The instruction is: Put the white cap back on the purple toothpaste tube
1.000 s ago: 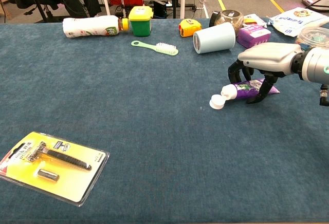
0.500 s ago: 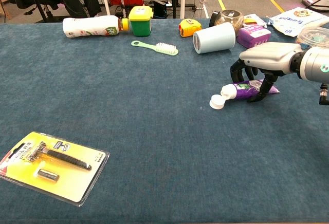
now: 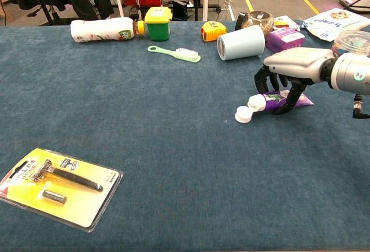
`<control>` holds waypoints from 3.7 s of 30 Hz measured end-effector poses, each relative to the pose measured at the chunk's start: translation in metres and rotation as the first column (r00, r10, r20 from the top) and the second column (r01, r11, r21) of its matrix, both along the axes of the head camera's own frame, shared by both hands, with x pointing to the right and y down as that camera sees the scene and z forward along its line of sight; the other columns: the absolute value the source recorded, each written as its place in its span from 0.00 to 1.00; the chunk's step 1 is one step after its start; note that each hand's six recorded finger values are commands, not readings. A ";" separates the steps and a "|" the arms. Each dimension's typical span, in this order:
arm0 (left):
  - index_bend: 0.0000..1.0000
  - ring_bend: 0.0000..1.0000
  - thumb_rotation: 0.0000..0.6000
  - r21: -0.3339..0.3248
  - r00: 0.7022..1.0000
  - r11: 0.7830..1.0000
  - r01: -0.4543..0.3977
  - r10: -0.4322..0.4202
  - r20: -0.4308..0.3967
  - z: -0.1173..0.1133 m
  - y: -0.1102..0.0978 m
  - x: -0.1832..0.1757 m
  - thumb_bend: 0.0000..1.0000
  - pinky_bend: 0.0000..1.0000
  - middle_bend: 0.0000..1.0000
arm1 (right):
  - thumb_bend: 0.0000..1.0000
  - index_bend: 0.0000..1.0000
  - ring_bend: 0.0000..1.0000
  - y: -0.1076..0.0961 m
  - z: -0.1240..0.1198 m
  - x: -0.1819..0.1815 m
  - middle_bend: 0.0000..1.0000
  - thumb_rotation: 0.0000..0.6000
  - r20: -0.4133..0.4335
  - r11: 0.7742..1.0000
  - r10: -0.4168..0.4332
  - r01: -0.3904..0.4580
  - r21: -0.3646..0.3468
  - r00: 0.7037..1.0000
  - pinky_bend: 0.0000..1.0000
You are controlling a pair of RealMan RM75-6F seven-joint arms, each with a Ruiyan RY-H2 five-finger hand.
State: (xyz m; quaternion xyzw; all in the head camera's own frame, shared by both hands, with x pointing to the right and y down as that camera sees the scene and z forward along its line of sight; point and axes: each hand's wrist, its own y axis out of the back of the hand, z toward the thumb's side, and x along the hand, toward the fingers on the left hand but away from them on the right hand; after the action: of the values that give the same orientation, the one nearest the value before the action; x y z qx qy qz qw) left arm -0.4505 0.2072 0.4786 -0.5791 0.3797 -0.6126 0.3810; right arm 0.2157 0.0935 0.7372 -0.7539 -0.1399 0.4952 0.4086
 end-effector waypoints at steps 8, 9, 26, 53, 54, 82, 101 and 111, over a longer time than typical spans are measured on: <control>0.33 0.23 0.49 -0.003 1.000 1.000 0.000 0.000 -0.007 0.000 0.000 0.000 0.24 0.35 0.29 | 0.26 0.54 0.58 0.006 0.001 -0.001 0.53 0.95 0.015 1.000 0.028 -0.028 -0.012 0.999 0.49; 0.33 0.23 0.49 -0.002 1.000 1.000 0.000 0.000 -0.006 0.000 0.000 0.000 0.24 0.35 0.29 | 0.26 0.54 0.58 0.006 0.001 -0.001 0.53 0.96 0.015 0.999 0.030 -0.030 -0.013 0.999 0.50; 0.33 0.23 0.50 -0.005 0.999 1.000 -0.027 0.027 -0.028 0.001 -0.003 0.009 0.24 0.34 0.28 | 0.26 0.78 0.82 0.003 -0.023 0.008 0.78 1.00 0.160 0.982 0.186 -0.186 -0.019 0.969 0.75; 0.33 0.24 0.55 -0.010 0.931 0.943 -0.334 0.328 -0.159 0.025 -0.045 0.121 0.24 0.34 0.28 | 0.26 0.87 1.00 0.012 -0.080 -0.005 0.92 1.00 0.139 0.992 0.081 -0.093 0.088 0.987 0.98; 0.32 0.24 0.57 -0.008 0.926 0.938 -0.347 0.341 -0.159 0.025 -0.047 0.125 0.24 0.34 0.27 | 0.26 0.87 1.00 0.013 -0.082 -0.008 0.92 1.00 0.137 0.993 0.067 -0.080 0.088 0.988 0.98; 0.24 0.24 0.12 -0.260 0.821 0.839 -0.478 0.321 -0.473 0.086 -0.091 0.247 0.24 0.34 0.23 | 0.26 0.87 1.00 0.023 -0.115 -0.052 0.92 1.00 0.206 0.994 0.026 -0.048 0.100 0.978 0.98; 0.27 0.14 0.12 -0.306 0.823 0.797 -0.521 0.374 -0.428 0.101 -0.118 0.283 0.24 0.34 0.13 | 0.26 0.87 1.00 0.023 -0.119 -0.055 0.92 1.00 0.258 0.992 0.060 -0.085 0.090 0.964 0.98; 0.35 0.12 0.12 -0.347 0.806 0.774 -0.529 0.329 -0.493 0.108 -0.117 0.312 0.24 0.33 0.12 | 0.26 0.87 1.00 0.022 -0.120 -0.057 0.92 1.00 0.277 0.991 0.075 -0.103 0.086 0.958 0.98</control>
State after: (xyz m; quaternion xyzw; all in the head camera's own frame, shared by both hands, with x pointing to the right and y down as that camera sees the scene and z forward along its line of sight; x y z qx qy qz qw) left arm -0.1382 0.0906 0.5865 -0.8395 0.1446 -0.4460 0.2747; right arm 0.1591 0.1151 0.6174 -0.7865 -0.2534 0.3968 0.3997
